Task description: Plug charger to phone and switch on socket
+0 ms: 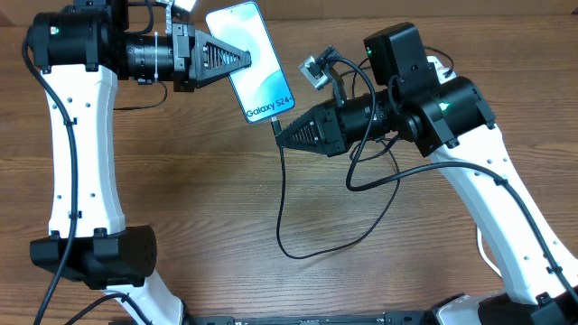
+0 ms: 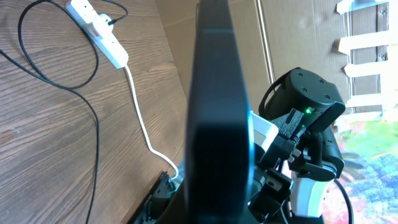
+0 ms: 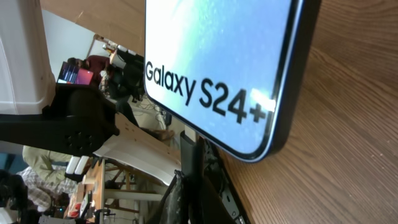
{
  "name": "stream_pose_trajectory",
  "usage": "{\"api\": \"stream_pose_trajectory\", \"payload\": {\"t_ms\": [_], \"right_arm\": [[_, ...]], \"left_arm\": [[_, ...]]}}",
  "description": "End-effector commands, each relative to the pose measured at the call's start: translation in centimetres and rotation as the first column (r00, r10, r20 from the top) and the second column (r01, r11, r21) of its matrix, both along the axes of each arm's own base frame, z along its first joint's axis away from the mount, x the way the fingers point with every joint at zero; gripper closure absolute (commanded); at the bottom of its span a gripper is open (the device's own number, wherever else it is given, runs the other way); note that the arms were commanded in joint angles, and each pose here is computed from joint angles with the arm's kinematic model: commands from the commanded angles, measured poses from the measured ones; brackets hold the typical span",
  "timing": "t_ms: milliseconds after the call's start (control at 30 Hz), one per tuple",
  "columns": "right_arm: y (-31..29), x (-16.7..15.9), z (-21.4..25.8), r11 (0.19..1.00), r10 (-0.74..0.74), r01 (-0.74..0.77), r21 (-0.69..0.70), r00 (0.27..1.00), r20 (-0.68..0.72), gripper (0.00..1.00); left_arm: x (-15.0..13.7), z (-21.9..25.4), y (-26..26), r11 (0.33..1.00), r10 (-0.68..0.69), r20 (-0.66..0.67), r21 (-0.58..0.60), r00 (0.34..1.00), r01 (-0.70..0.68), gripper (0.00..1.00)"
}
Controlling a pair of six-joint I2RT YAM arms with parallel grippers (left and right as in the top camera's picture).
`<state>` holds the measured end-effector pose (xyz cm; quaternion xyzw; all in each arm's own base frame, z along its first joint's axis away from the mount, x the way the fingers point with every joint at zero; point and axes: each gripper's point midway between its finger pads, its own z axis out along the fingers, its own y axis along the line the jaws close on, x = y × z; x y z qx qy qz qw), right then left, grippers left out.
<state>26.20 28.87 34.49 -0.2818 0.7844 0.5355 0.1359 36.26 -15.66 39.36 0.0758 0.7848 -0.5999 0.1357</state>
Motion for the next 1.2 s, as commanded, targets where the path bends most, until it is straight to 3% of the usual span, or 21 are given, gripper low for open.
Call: {"api": "stream_pose_trajectory", "payload": {"t_ms": [0,1167], "right_arm": [[0.02,-0.17,0.96,1.000,0.003,-0.004,0.016,0.999,0.032,0.96],[0.01,-0.17,0.95,1.000,0.003,-0.004,0.016,0.999,0.031,0.96]], "left_arm": [[-0.83,1.32,-0.47,0.999,-0.031,0.054,-0.036,0.998,0.033,0.96],[-1.31,0.84,-1.12,0.998,-0.059,0.091,-0.006,0.994,0.060,0.96]]}}
